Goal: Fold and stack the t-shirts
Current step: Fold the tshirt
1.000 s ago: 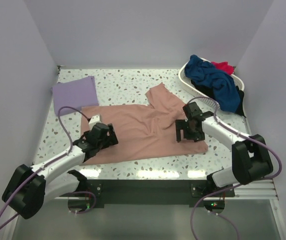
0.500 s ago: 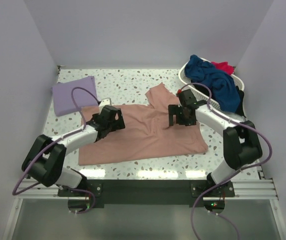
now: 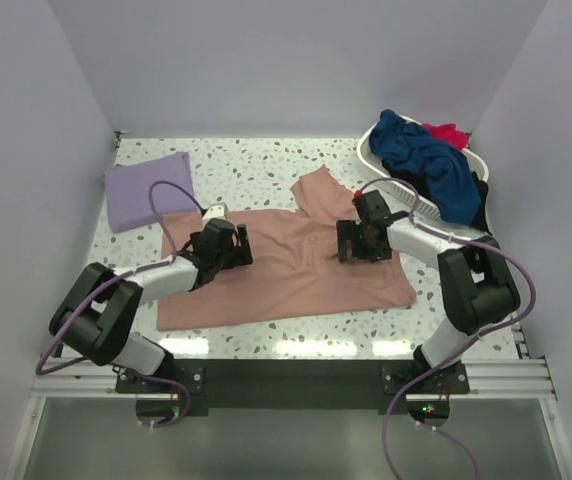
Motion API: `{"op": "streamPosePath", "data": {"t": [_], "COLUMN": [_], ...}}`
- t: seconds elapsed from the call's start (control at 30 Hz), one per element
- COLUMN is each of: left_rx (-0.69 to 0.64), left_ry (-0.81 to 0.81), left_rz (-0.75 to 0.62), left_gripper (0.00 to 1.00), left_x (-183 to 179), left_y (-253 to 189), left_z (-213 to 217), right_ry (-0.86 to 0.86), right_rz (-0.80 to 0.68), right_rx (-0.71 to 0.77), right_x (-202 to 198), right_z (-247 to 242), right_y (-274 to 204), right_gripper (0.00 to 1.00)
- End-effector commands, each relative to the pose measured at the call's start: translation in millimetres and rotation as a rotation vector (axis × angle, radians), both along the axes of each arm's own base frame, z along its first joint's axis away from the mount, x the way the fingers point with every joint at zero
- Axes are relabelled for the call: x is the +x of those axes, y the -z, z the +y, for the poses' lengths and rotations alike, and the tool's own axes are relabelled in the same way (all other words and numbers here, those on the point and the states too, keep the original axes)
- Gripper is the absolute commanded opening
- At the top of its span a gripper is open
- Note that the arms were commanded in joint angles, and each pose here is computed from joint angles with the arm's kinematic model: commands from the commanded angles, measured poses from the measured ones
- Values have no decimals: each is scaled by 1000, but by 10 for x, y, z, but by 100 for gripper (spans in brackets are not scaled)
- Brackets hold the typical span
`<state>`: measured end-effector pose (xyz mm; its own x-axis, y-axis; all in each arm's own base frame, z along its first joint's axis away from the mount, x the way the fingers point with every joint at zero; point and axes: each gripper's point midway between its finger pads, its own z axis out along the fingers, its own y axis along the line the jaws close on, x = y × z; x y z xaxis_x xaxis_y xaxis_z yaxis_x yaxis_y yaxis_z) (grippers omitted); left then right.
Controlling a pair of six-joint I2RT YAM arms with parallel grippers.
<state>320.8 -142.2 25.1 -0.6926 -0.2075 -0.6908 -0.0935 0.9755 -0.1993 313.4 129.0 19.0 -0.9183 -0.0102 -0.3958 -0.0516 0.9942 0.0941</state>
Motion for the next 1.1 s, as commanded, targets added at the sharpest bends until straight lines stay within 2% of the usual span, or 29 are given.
{"op": "streamPosePath", "data": {"t": [0.0,0.13,0.3,0.6,0.73,0.87,0.93,1.0,1.07], "left_rx": [28,-21,-13,-44,-56,-7,28,35,43], "left_ry": [-9,-7,6,-12,11,-17,-63,-90,-195], "left_rz": [60,78,131,116,52,-46,-111,-114,-120], "left_gripper": [100,100,100,100,100,100,100,100,100], "left_x": [-298,-501,-756,-911,-812,-507,-265,-99,149], "left_y": [181,220,307,138,-130,-660,-948,-1033,-1094], "left_z": [171,147,157,210,147,159,271,408,738], "right_ry": [26,40,74,84,61,34,27,15,4], "right_rz": [103,147,181,158,136,65,14,-27,-50], "right_rx": [-26,-2,2,63,40,31,42,61,80], "right_x": [-350,-642,-962,-1080,-1062,-940,-836,-737,-687], "right_z": [-125,-167,-263,-167,-200,-213,-187,-137,-93], "right_y": [211,240,231,51,-119,-432,-634,-800,-891], "right_gripper": [91,90,90,90,90,91,91,91,91]}}
